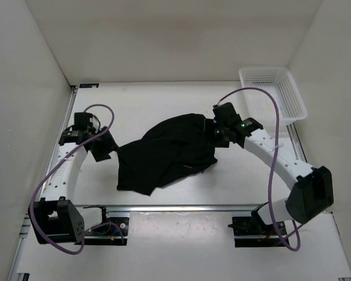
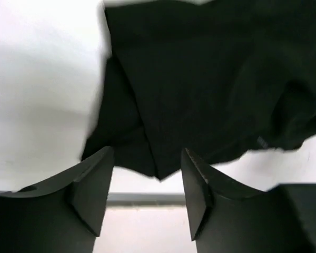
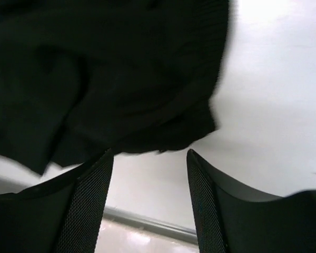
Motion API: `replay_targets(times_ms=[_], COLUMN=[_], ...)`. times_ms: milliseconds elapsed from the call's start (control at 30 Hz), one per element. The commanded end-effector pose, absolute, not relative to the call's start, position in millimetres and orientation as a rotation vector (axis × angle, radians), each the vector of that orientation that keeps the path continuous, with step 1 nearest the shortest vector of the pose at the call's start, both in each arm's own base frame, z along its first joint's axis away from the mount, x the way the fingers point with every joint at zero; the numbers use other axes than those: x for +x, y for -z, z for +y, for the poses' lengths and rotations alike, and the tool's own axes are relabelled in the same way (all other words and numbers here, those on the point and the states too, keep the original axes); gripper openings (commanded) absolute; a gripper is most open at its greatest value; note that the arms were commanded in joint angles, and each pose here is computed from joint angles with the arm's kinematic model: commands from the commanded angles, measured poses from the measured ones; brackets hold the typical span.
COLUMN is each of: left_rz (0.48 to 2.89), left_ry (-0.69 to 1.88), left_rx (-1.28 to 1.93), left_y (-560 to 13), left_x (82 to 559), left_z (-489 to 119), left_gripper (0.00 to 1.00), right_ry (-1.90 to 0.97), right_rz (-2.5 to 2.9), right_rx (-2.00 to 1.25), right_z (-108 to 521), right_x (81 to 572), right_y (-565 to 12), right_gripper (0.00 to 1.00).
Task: Fold and stack the shorts
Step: Flatten the shorts out
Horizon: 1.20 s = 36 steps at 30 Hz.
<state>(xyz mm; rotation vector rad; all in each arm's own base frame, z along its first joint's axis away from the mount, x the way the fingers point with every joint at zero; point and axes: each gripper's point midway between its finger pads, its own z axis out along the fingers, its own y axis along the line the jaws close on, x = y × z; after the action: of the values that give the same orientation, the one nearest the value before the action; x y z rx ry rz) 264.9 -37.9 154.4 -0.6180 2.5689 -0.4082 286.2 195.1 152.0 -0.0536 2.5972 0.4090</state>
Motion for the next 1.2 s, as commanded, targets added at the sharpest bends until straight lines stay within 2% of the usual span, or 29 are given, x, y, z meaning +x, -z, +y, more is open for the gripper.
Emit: replay_targets(times_ms=[0, 100, 167, 267, 300, 367, 533, 633, 700, 733, 767, 800, 833, 867, 933, 1000, 1067, 1167], left_rz=[2.558, 2.641, 2.714, 2.805, 2.822, 2.877, 2.970, 2.996, 3.016, 3.028, 3.018, 3.021, 3.006, 2.997, 2.972, 2.917, 2.833, 2.786], left_ry=[0.598, 0.659, 0.689, 0.710, 0.727, 0.732, 0.678, 0.612, 0.561, 0.527, 0.507, 0.481, 0.488, 0.484, 0.451, 0.371, 0.352, 0.315], left_rx=[-0.565, -0.523, -0.490, -0.475, -0.462, -0.412, -0.355, -0.328, -0.306, -0.283, -0.271, -0.276, -0.256, -0.260, -0.276, -0.308, -0.334, -0.331], left_y=[-151.3, -135.7, -121.6, -101.6, -98.4, -86.5, -64.2, -56.0, -48.1, -42.9, -42.5, -39.1, -42.0, -42.4, -45.5, -59.4, -85.7, -112.3], left_x=[256.1, 234.7, 215.3, 190.6, 184.6, 168.5, 158.4, 164.0, 164.7, 167.7, 172.5, 173.4, 179.6, 187.4, 199.0, 222.2, 251.4, 267.5], left_z=[-75.2, -109.7, -131.4, -153.2, -159.1, -171.7, -196.1, -204.8, -204.4, -203.4, -203.1, -200.9, -199.6, -195.8, -186.2, -169.9, -163.2, -156.3], left_gripper=[0.64, 0.66, 0.78, 1.00, 1.00, 1.00, 1.00, 0.94, 0.85, 0.81, 0.73, 0.63, 0.34, 0.10, 0.10, 0.10, 0.10, 0.10], right_ry=[-0.496, -0.566, -0.581, -0.568, -0.562, -0.554, -0.509, -0.464, -0.427, -0.415, -0.412, -0.412, -0.396, -0.400, -0.395, -0.404, -0.411, -0.384], right_rz=[2.642, 2.707, 2.723, 2.781, 2.783, 2.788, 2.833, 2.834, 2.854, 2.852, 2.856, 2.856, 2.851, 2.841, 2.820, 2.801, 2.776, 2.751], right_rx=[0.036, 0.095, 0.127, 0.152, 0.167, 0.181, 0.155, 0.162, 0.153, 0.156, 0.156, 0.156, 0.159, 0.173, 0.174, 0.189, 0.169, 0.134], right_z=[210.3, 215.9, 218.6, 214.5, 213.1, 211.6, 210.2, 208.3, 206.9, 206.4, 207.4, 207.4, 205.7, 204.3, 200.9, 199.8, 198.3, 195.9], right_x=[259.5, 244.1, 243.0, 239.8, 243.9, 247.2, 252.6, 264.8, 267.3, 269.5, 271.3, 271.3, 272.5, 277.4, 282.7, 289.6, 296.6, 303.3], right_y=[-138.1, -119.6, -114.0, -97.7, -94.0, -87.1, -63.8, -53.3, -43.8, -40.6, -38.9, -38.8, -38.4, -41.0, -47.6, -58.9, -69.8, -85.5], right_gripper=[0.62, 0.62, 0.64, 0.80, 0.86, 0.89, 0.88, 0.86, 0.82, 0.75, 0.68, 0.59, 0.49, 0.23, 0.09, 0.00, 0.00, 0.00])
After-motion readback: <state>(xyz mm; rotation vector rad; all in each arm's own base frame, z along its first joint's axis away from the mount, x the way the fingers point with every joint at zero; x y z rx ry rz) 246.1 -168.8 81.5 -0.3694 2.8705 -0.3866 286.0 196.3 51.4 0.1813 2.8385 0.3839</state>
